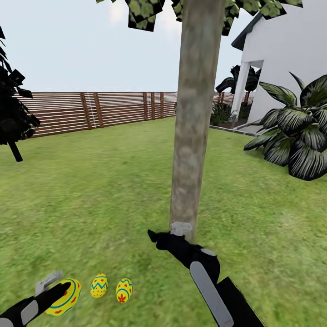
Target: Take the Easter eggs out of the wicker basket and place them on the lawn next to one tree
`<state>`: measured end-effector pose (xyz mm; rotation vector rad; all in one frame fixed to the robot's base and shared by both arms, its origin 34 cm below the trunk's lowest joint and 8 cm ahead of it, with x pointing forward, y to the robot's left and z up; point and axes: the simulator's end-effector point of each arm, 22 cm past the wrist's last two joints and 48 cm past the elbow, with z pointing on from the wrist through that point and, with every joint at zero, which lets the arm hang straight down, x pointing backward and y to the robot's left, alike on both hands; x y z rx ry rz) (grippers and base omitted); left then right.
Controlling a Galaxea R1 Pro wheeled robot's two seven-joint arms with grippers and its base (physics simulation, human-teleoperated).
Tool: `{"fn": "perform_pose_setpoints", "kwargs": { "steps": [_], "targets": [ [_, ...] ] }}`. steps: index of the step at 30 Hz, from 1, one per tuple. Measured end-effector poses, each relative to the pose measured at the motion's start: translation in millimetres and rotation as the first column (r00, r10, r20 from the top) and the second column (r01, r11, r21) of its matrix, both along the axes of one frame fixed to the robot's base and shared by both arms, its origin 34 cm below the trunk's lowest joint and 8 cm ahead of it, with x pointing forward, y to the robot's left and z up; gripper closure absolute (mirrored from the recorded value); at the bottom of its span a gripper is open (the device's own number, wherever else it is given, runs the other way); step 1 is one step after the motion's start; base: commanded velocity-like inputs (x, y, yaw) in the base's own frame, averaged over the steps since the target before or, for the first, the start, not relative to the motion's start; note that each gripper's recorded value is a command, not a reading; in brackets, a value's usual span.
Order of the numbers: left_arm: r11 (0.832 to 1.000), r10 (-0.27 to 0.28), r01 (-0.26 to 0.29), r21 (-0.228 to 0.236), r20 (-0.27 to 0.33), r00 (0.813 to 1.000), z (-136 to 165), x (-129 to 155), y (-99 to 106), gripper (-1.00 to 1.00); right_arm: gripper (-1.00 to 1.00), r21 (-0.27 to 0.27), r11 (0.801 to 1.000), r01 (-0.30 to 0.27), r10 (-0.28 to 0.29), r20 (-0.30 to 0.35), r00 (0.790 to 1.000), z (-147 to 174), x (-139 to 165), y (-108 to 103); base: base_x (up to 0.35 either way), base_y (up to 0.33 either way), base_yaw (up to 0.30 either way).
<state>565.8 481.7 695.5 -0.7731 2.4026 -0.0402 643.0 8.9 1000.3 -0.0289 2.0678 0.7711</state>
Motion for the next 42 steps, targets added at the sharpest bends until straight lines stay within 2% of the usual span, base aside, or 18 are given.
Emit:
{"fn": "perform_pose_setpoints", "kwargs": {
  "steps": [2, 8, 12, 15, 20, 24, 28, 39, 42],
  "targets": [
    [1.0, 0.004, -0.004, 0.0, -0.003, 1.0, -5, -3, -2, 1.0, -1.0, 0.001, 1.0, -0.008, 0.008, 0.009, 1.0, -1, -2, 6, 0.0, 0.0, 0.056],
    [1.0, 0.012, -0.012, 0.002, -0.006, 1.0, -11, 2, -3, 1.0, -1.0, 0.003, 1.0, 0.0, 0.0, 0.021, 1.0, -7, 1, 4, 0.0, 0.0, 0.222],
    [1.0, 0.006, -0.007, 0.026, 0.043, 0.999, 8, 31, 9, 1.0, -1.0, 0.011, 1.0, 0.008, -0.009, 0.032, 0.999, -9, 4, 3, 0.0, 0.0, 0.042],
    [1.0, -0.004, 0.004, 0.012, 0.041, 0.999, 13, 41, 8, 1.0, -1.0, 0.012, 1.0, 0.012, -0.012, 0.034, 0.999, -12, 5, 3, 0.0, 0.0, 0.004],
    [1.0, -0.009, 0.009, 0.004, 0.037, 0.999, 8, 44, 5, 1.0, -1.0, 0.014, 1.0, 0.019, -0.019, 0.033, 0.999, -19, 7, 0, 0.0, 0.0, 0.0],
    [1.0, -0.011, 0.011, 0.006, 0.037, 0.999, 3, 45, 6, 1.0, -1.0, 0.046, 0.998, 0.053, -0.056, 0.071, 0.996, -14, 15, -3, 0.0, 0.0, 0.0],
    [1.0, -0.012, 0.012, 0.004, 0.037, 0.999, -2, 46, 6, 1.0, -1.0, 0.053, 0.997, 0.062, -0.066, 0.077, 0.995, -19, 17, -4, 0.0, 0.0, 0.0],
    [1.0, -0.017, 0.017, -0.003, 0.044, 0.999, -16, 49, 4, 1.0, -1.0, 0.043, 0.997, 0.065, -0.068, 0.051, 0.996, -49, 17, -1, 0.0, 0.0, 0.0],
    [1.0, -0.019, 0.019, 0.002, 0.054, 0.998, -16, 53, 6, 1.0, -1.0, 0.046, 0.996, 0.082, -0.084, 0.051, 0.995, -59, 20, -3, 0.0, 0.0, 0.0]
  ]
}}
